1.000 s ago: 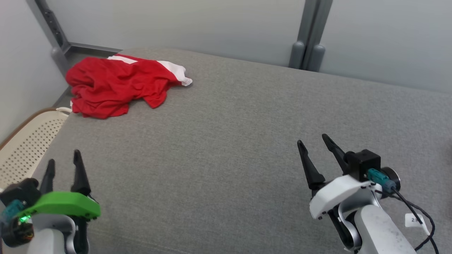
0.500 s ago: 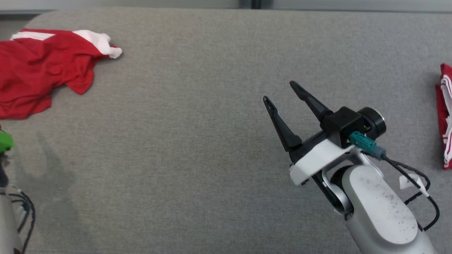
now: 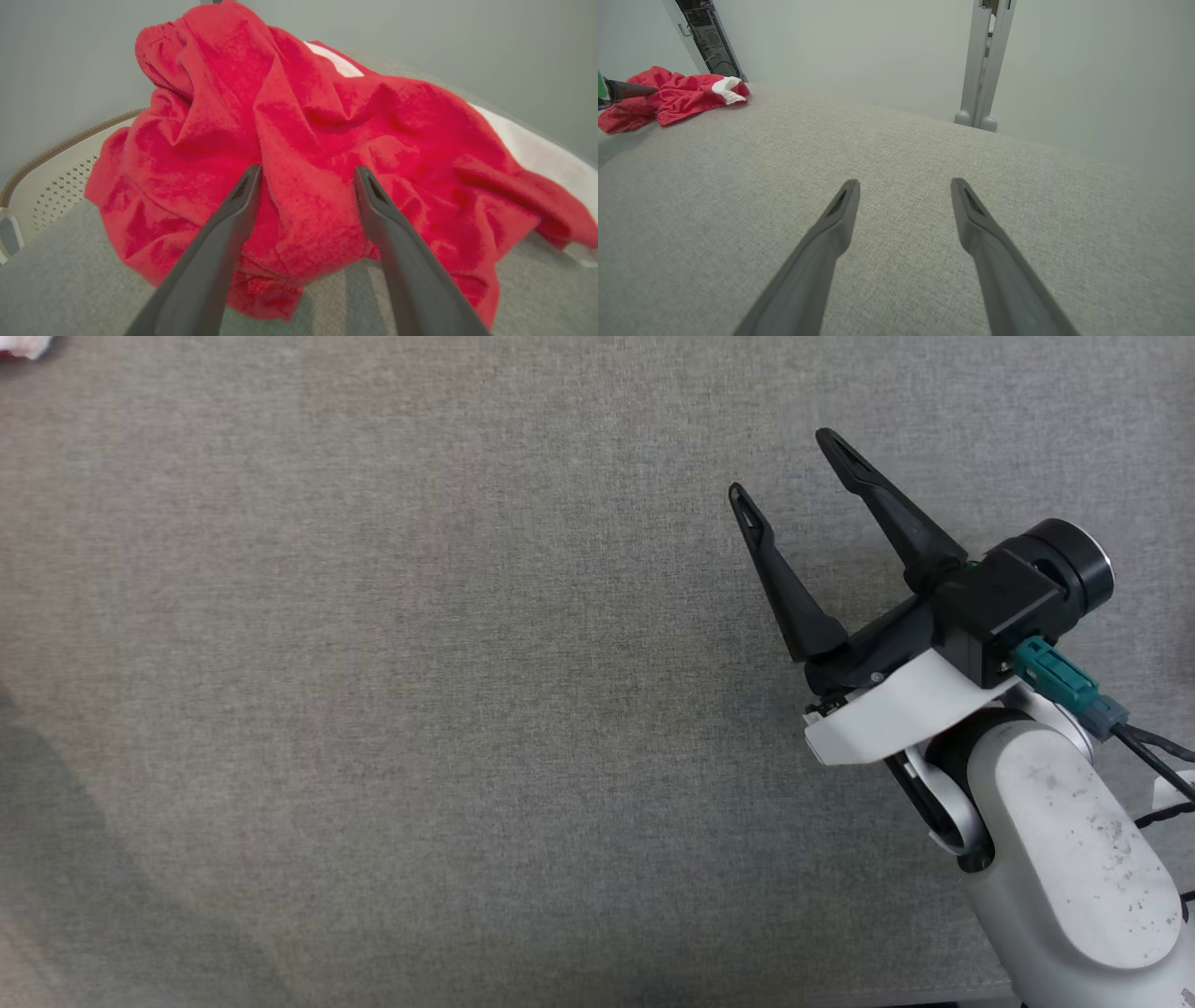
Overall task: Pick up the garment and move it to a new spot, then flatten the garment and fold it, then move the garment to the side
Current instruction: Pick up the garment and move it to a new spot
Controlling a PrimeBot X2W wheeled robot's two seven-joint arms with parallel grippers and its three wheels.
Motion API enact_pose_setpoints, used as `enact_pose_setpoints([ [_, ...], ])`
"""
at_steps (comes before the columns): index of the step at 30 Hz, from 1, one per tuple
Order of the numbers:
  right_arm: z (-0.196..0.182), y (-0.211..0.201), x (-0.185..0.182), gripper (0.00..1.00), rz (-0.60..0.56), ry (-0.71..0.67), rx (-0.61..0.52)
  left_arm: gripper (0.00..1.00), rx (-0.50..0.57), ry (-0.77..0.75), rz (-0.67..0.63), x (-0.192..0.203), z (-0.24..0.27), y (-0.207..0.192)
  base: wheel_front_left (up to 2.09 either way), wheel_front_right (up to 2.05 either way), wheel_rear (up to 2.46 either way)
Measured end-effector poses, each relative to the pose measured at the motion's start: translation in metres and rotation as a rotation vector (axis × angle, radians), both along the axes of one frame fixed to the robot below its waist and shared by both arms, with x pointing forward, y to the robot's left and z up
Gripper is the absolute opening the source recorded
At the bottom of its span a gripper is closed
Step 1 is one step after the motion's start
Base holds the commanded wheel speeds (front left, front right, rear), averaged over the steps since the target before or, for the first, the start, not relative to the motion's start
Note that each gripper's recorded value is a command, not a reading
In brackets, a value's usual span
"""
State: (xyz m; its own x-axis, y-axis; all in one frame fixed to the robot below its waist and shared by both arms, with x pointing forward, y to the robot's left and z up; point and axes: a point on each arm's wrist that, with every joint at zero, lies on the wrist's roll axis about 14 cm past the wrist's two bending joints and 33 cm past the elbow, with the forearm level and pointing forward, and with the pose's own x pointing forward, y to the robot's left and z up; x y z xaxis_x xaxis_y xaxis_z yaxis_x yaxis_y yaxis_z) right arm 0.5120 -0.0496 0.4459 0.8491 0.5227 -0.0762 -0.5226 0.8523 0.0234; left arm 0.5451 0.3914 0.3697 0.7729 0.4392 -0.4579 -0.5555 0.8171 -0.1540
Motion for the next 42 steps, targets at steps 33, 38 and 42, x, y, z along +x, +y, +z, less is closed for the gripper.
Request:
enact_pose_setpoints([
  [33,0.052,-0.039,-0.071,1.0,-0.193,-0.026,0.149,0.0,0.282,-0.493,-0.515,0.013,0.263,-0.119,0.0,0.0,0.0],
  [38,0.082,-0.057,-0.088,1.0,-0.243,-0.098,0.158,0.0,0.223,-0.677,-0.706,-0.014,0.323,-0.213,0.0,0.0,0.0],
  [42,0.099,-0.075,-0.099,1.0,-0.292,-0.144,0.162,0.0,0.14,-0.774,-0.843,-0.036,0.343,-0.282,0.0,0.0,0.0],
])
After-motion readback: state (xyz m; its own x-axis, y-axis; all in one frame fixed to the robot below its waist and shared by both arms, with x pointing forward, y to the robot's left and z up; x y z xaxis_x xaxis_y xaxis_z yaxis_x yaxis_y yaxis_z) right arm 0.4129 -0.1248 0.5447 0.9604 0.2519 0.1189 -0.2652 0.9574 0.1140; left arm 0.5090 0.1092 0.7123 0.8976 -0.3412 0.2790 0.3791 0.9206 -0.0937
